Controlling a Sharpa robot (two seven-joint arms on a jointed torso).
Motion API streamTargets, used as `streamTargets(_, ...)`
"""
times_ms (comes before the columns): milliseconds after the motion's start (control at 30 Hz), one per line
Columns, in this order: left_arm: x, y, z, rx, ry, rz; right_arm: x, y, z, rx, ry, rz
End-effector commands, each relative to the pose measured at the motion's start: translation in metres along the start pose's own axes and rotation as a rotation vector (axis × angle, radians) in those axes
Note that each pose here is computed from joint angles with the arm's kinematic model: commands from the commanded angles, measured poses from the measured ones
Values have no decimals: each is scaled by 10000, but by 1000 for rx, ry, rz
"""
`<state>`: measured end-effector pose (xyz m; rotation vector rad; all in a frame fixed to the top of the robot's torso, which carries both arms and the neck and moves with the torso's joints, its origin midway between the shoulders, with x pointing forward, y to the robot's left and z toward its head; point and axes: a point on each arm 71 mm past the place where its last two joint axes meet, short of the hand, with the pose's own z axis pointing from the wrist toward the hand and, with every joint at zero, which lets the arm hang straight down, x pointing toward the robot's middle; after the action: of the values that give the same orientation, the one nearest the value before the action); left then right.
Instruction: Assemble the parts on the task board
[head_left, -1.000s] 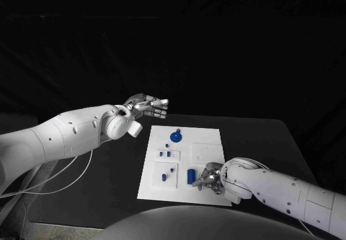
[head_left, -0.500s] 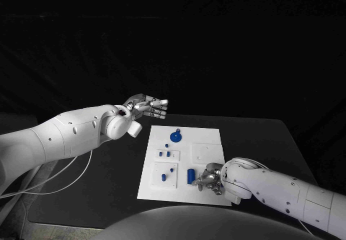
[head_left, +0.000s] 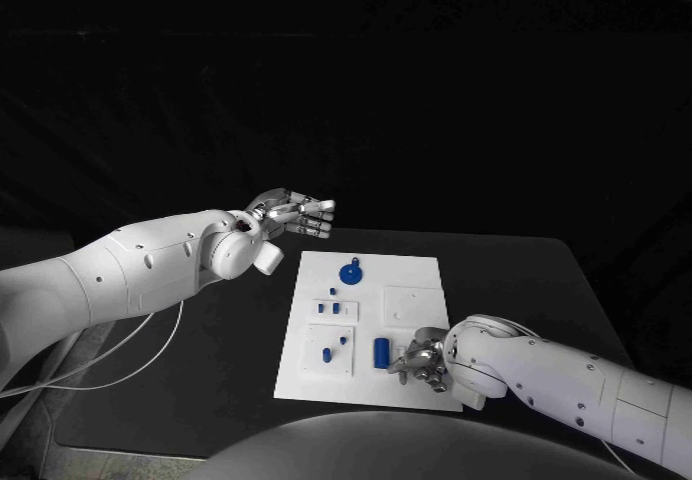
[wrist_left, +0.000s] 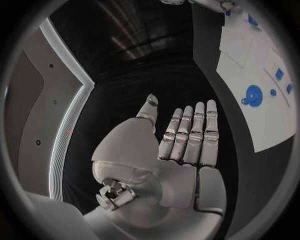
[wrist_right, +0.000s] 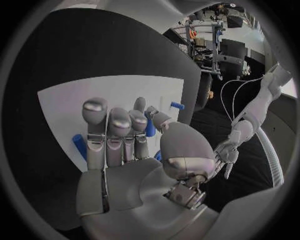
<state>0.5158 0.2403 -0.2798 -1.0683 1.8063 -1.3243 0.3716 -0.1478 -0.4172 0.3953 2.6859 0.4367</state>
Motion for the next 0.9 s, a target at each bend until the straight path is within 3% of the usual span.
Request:
streamTargets(33,19,-7,5,4,18,1,18,-13,-36,-14,28,11)
streamTargets(300,-19,2,17,3,5,9,-66,-120,-140,-52,24,87)
streamTargets(633,-61,10,15,4,-3,11,-524,-367,-352,-68,-105,153)
streamTargets(900,-58,12,14,2,-1,11,-776,-604,-473,-13,-168,93)
